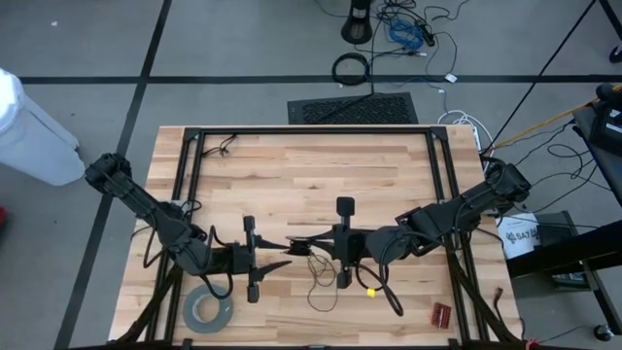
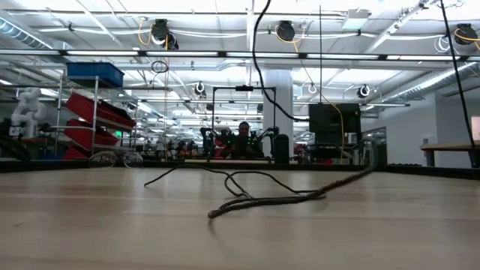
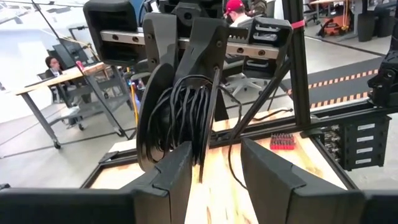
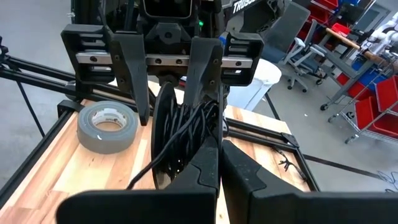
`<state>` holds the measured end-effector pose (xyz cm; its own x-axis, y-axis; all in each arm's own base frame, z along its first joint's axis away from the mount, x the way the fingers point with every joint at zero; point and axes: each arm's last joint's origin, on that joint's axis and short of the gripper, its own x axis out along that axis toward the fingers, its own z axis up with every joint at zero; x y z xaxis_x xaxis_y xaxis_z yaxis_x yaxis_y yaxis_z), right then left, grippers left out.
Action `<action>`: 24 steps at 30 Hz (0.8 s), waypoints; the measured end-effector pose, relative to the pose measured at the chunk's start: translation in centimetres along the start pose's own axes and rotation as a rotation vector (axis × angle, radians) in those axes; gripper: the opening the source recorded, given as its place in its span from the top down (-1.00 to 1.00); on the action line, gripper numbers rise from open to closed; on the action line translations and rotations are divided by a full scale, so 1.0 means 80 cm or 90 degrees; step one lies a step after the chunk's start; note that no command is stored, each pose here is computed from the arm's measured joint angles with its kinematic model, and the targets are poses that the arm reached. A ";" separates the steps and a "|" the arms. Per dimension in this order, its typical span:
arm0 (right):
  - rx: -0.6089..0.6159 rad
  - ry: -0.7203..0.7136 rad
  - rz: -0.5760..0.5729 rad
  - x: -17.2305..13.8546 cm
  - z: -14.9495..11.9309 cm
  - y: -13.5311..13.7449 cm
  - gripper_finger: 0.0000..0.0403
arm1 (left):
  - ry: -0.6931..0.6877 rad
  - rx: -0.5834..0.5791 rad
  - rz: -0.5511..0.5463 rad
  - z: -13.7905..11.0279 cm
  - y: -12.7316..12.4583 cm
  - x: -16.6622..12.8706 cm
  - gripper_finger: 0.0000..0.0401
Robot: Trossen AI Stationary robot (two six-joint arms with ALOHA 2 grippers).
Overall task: Coil cords
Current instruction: Coil the black wire onto the spool
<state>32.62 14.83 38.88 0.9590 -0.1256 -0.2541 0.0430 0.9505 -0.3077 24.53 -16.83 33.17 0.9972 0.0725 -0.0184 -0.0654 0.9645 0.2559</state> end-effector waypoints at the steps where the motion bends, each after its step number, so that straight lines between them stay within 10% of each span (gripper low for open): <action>1: 0.000 0.000 0.000 0.000 0.000 0.000 1.00 | 0.000 0.000 0.000 0.000 0.000 0.000 0.29; 11: 0.000 0.000 0.000 0.000 0.000 0.000 1.00 | 0.000 0.005 0.002 0.000 0.002 0.001 0.33; 24: -0.001 0.001 0.005 0.000 0.000 0.000 1.00 | 0.002 0.015 0.010 -0.001 0.005 0.004 0.96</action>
<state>32.61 14.85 38.86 0.9590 -0.1188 -0.2571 0.0356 0.9512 -0.3066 24.84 -16.37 33.20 0.9959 0.0885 -0.0166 -0.0804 0.9571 0.2785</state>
